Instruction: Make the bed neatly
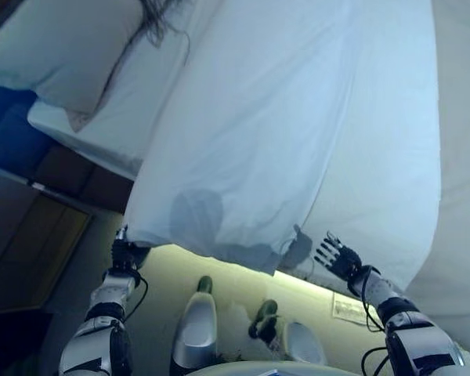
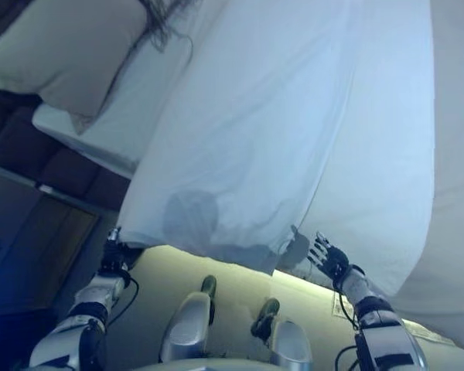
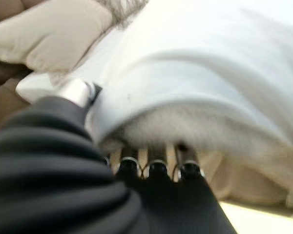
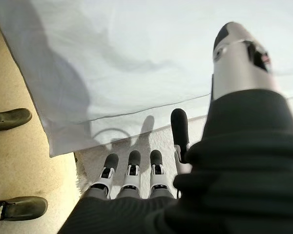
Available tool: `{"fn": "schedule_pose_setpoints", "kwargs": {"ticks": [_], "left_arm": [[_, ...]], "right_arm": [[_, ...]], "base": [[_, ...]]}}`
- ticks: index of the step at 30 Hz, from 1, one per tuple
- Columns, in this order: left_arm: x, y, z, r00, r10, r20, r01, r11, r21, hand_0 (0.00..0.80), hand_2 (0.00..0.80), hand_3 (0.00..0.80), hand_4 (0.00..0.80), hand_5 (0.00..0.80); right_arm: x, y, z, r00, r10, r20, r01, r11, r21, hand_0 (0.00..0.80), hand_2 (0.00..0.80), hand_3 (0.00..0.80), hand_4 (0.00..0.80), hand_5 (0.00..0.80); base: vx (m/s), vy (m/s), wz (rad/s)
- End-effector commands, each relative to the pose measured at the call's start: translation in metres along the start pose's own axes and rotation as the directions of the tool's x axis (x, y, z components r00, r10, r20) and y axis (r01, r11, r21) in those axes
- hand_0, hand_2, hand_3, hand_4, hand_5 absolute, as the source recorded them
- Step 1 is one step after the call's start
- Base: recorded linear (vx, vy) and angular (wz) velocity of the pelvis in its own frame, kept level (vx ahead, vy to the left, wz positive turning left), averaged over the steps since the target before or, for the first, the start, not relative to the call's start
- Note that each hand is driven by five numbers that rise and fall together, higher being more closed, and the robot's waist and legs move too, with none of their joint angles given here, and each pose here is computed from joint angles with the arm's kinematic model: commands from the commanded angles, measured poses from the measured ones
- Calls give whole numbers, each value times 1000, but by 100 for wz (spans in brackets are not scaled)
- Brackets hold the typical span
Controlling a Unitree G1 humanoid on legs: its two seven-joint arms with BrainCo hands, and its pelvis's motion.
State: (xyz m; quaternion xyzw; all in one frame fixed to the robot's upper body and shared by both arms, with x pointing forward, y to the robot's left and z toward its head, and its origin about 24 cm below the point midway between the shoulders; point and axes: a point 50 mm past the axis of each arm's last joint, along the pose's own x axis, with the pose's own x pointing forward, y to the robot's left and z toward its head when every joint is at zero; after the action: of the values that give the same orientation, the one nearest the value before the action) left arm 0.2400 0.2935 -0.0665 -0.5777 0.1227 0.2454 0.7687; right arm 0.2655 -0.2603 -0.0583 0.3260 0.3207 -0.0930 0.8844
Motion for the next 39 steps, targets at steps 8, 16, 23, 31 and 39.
{"fn": "schedule_pose_setpoints", "kwargs": {"ticks": [8, 16, 23, 31, 39], "left_arm": [[-63, 85, 79, 923, 318, 218, -343, 935, 91, 0, 0, 0, 0, 0], [-74, 102, 71, 916, 354, 189, -369, 928, 47, 0, 0, 0, 0, 0], [-76, 110, 51, 930, 346, 123, -361, 924, 125, 0, 0, 0, 0, 0], [-73, 115, 8, 936, 351, -3, -338, 903, 266, 0, 0, 0, 0, 0], [-71, 117, -22, 904, 412, -115, -300, 802, 516, 0, 0, 0, 0, 0]], "right_arm": [[0, 26, 34, 987, 142, 79, -141, 990, -23, 0, 0, 0, 0, 0], [-3, 26, 48, 985, 140, 103, -136, 990, -47, 0, 0, 0, 0, 0], [1, 39, 37, 964, 245, 103, -239, 969, -63, 0, 0, 0, 0, 0], [-1, 30, 12, 969, 242, 56, -235, 966, -104, 0, 0, 0, 0, 0], [-17, -28, -40, 991, 101, -92, -110, 989, -99, 0, 0, 0, 0, 0]], "base": [[-70, 53, 18], [-2, 34, -6], [14, -58, -6], [81, -53, -16], [185, -99, -19]]}}
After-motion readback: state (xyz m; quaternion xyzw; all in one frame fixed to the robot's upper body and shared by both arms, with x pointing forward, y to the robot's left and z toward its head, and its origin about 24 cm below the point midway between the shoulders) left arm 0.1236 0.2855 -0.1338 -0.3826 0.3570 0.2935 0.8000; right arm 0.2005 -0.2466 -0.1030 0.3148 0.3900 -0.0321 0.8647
